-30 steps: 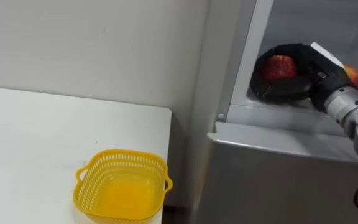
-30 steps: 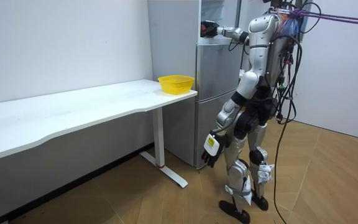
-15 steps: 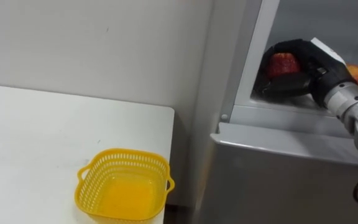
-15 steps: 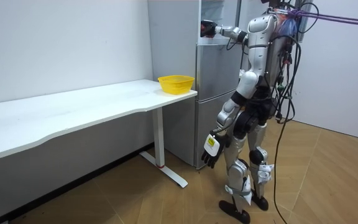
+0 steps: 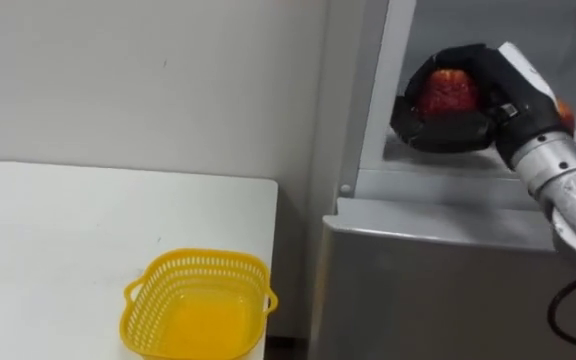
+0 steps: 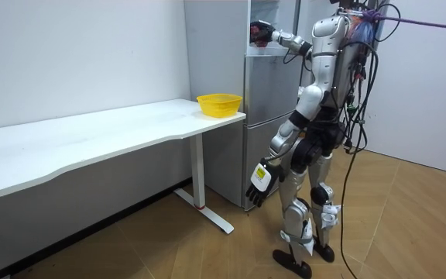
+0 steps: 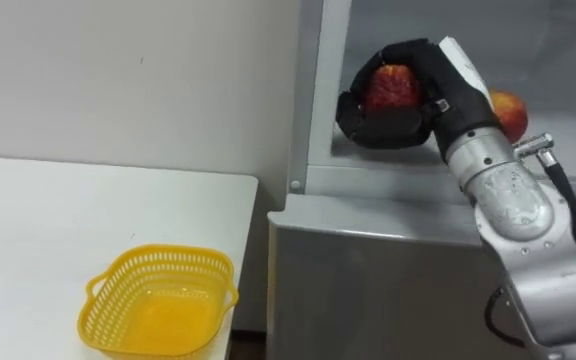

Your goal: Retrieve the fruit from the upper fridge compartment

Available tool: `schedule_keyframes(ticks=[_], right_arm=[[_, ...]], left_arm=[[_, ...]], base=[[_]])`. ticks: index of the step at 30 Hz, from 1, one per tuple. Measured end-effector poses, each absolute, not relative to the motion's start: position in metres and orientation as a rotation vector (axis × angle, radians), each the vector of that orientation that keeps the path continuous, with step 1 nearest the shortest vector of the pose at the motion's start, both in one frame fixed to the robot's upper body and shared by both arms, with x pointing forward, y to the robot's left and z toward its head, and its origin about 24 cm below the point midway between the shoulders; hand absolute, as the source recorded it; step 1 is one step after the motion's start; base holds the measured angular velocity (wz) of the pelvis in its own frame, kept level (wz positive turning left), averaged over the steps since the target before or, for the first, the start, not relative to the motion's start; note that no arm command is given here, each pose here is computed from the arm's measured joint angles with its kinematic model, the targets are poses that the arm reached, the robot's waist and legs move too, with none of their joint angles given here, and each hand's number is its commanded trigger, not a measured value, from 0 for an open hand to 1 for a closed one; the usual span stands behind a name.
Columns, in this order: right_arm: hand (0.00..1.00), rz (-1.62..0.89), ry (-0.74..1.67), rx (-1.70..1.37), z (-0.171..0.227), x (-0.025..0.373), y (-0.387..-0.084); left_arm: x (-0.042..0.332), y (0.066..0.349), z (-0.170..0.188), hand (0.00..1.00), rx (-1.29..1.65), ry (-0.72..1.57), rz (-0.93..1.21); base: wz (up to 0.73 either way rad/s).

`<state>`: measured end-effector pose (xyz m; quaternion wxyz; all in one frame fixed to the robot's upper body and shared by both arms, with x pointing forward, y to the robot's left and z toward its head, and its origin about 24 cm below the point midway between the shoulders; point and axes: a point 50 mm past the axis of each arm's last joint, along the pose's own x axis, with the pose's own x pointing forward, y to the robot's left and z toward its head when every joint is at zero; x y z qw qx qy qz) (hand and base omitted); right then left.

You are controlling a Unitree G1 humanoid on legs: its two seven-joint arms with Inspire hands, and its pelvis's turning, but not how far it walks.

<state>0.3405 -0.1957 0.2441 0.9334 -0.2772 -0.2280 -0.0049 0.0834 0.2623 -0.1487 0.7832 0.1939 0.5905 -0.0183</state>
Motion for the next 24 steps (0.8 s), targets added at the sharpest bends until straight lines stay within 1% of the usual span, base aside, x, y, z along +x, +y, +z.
schedule_keyframes(ticks=[2, 8, 11, 16, 24], right_arm=[[1.00, -0.047, -0.550, -0.556, 0.244, 0.326, -0.185], [1.00, -0.162, -0.783, -0.543, 0.259, 0.300, -0.167], [1.00, -0.203, -0.878, -0.567, 0.259, 0.284, -0.163], [1.00, -0.237, -0.982, -0.633, 0.253, 0.262, -0.153], [1.00, -0.242, -1.154, -0.720, 0.265, 0.239, -0.137]], left_arm=[[0.081, 0.261, -0.150, 0.00, 0.421, 1.276, -0.032], [0.081, 0.253, -0.152, 0.00, 0.414, 1.235, -0.055], [0.080, 0.251, -0.153, 0.00, 0.395, 1.229, -0.056], [0.075, 0.252, -0.156, 0.00, 0.390, 1.250, -0.060], [0.078, 0.252, -0.155, 0.00, 0.387, 1.243, -0.073]], base=[[-0.05], [0.00], [0.01], [0.00], [-0.01]])
